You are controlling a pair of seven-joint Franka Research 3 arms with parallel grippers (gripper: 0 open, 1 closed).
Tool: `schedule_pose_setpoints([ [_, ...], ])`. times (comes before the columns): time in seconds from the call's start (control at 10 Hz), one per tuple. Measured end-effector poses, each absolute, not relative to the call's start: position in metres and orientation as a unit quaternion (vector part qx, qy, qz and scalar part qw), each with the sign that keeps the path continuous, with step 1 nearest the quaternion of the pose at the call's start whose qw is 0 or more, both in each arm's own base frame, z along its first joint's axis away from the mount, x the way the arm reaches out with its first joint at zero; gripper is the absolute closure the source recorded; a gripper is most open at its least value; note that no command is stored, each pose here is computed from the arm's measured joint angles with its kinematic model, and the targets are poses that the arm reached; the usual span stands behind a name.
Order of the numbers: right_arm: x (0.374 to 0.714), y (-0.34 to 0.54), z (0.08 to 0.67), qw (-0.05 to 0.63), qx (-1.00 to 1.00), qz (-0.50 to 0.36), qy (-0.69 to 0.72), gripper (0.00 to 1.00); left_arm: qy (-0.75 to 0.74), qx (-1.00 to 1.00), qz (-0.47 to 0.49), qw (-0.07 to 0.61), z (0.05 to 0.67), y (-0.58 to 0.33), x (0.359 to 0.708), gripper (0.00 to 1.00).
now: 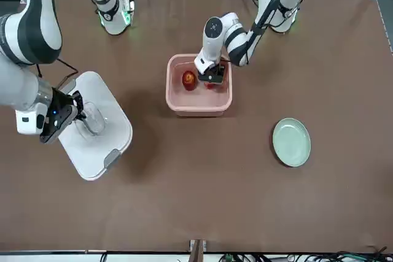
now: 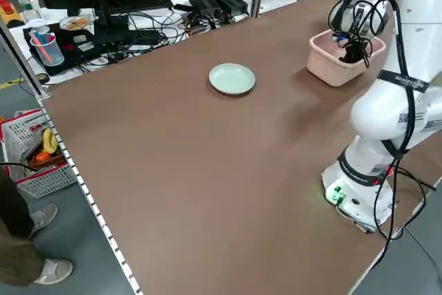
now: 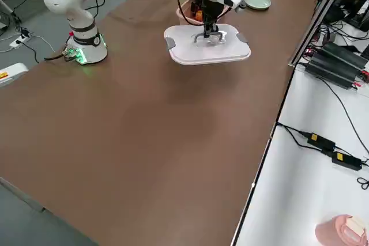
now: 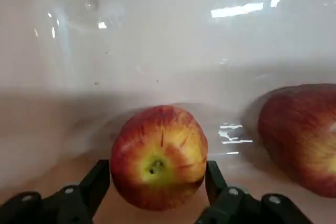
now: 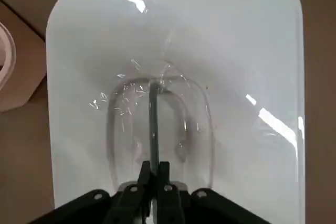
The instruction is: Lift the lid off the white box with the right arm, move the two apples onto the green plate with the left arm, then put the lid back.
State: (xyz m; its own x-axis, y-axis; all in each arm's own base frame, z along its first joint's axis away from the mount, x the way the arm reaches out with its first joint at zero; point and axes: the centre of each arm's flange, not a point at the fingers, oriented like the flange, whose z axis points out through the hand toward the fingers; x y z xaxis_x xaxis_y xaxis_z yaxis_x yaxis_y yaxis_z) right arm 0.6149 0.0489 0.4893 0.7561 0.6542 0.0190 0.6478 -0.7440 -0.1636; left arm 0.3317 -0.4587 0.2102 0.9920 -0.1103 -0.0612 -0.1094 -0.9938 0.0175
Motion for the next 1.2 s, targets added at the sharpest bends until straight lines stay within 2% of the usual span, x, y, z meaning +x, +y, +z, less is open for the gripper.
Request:
schedule_pose_setpoints([
  [0.1,0.615,0.049,0.489,0.080,-0.934,0.020,-0.349,0.93,-0.054,0.998,-0.030,0.008,0.211,-0.459,0.333,0.31],
  [0.3,0.615,0.049,0.489,0.080,-0.934,0.020,-0.349,0.93,-0.053,0.998,-0.029,0.009,0.212,-0.460,0.335,0.34],
  [0.8,0.615,0.049,0.489,0.081,-0.934,0.020,-0.349,0.93,-0.047,0.999,-0.020,0.002,0.233,-0.460,0.348,0.34],
  [1.2,0.615,0.049,0.489,0.081,-0.934,0.020,-0.349,0.93,-0.022,0.999,-0.023,-0.020,0.325,-0.471,0.343,0.34],
])
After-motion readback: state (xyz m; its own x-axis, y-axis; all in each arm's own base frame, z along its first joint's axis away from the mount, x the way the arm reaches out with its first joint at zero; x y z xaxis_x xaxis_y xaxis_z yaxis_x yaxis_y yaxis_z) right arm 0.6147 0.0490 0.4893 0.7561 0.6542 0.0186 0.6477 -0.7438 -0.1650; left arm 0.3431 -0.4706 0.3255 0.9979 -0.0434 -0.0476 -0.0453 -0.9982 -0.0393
